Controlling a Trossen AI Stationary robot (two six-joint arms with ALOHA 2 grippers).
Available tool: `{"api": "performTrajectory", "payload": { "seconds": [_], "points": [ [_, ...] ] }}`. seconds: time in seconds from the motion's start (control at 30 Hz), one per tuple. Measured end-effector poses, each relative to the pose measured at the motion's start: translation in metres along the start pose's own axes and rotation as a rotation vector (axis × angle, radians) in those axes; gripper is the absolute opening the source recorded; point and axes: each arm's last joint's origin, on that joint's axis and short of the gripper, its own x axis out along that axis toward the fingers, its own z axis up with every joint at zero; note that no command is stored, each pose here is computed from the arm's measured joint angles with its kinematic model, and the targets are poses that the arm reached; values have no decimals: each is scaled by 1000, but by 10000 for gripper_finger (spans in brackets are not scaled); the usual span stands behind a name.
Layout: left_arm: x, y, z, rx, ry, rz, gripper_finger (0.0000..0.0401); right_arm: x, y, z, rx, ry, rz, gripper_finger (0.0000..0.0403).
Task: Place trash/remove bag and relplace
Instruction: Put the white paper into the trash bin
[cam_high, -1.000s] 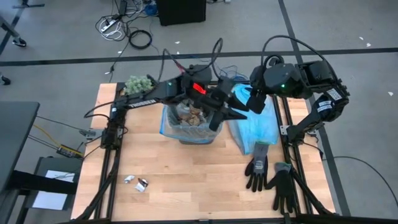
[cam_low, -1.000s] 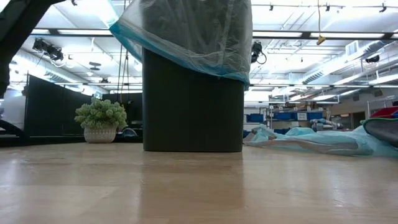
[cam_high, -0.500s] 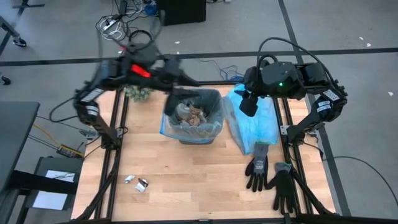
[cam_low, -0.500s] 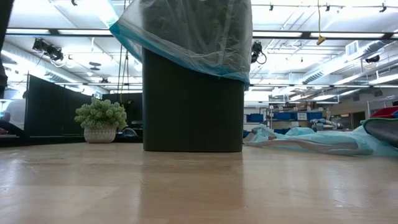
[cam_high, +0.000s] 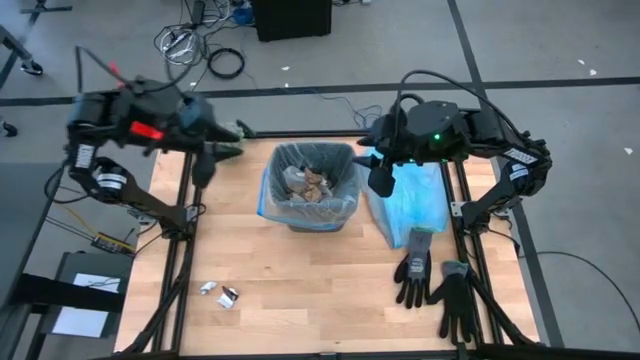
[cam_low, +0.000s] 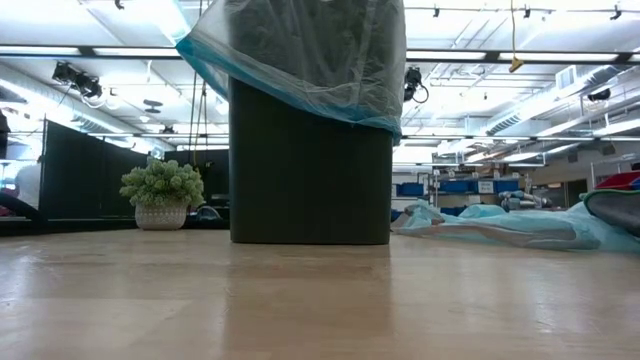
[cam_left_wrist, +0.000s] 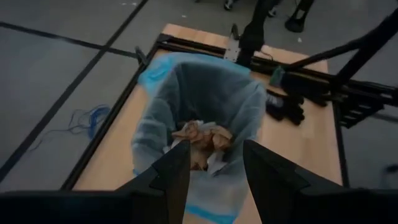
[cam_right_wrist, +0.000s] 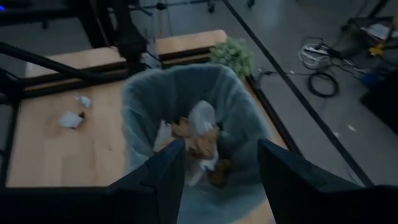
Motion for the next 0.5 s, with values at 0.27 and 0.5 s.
{"api": "performTrajectory", "payload": {
  "seconds": [0.27, 0.5],
  "points": [
    [-16, 4, -23, -25, 37, 45, 158, 5, 9, 8, 28, -91, 223, 185],
    [1, 9, -64, -102, 195, 67, 158, 10, 14, 9, 38, -124, 304, 185]
  ]
}}
